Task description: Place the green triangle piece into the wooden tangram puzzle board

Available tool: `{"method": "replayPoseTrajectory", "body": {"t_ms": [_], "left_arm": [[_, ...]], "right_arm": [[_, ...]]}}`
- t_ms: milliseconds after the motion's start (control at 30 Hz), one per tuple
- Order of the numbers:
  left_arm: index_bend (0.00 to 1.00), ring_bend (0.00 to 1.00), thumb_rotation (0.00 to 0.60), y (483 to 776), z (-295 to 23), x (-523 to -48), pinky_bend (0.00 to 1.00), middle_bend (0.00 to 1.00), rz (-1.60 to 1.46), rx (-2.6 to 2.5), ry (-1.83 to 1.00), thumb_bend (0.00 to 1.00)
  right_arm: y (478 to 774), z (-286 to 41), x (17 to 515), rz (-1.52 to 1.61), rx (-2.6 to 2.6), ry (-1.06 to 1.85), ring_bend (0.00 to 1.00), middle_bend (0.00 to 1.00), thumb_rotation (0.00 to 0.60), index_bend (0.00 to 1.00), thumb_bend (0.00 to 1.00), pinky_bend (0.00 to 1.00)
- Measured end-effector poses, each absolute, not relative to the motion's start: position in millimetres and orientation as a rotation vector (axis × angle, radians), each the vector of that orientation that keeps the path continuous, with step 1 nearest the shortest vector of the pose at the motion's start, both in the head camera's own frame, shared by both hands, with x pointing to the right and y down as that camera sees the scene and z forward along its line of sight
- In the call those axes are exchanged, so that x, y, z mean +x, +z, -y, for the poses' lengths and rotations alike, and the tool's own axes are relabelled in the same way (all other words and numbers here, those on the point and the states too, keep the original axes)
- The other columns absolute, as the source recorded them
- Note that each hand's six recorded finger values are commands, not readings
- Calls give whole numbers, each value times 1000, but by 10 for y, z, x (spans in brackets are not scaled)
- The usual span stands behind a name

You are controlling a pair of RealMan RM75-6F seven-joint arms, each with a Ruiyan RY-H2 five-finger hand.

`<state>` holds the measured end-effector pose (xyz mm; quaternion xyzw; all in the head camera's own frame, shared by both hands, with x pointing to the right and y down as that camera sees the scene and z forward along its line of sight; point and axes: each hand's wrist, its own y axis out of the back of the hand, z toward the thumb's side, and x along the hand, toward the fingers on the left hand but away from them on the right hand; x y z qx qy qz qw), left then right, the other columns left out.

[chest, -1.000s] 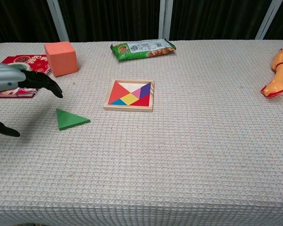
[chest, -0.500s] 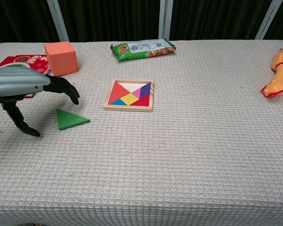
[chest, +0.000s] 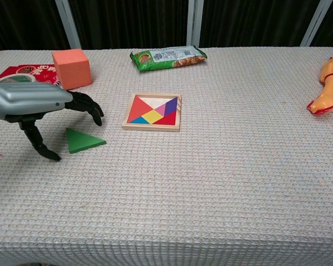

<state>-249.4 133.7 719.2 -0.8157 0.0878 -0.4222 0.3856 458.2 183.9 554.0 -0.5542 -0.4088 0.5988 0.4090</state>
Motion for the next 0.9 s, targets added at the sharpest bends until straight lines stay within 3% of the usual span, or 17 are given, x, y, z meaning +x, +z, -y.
{"method": "replayPoseTrajectory", "body": {"t_ms": [467, 900], "left_arm": [[356, 64, 600, 7237, -1313, -2533, 165, 145, -240, -2065, -1104, 136], [365, 64, 600, 7258, -1324, -2501, 165, 146, -252, -2083, -1119, 172]], "right_arm": [[5597, -1873, 4603, 1030, -1404, 1522, 0, 0, 600, 0, 265, 0], [5636, -1882, 4613, 1020, -1407, 1538, 0, 0, 600, 0, 264, 0]]}}
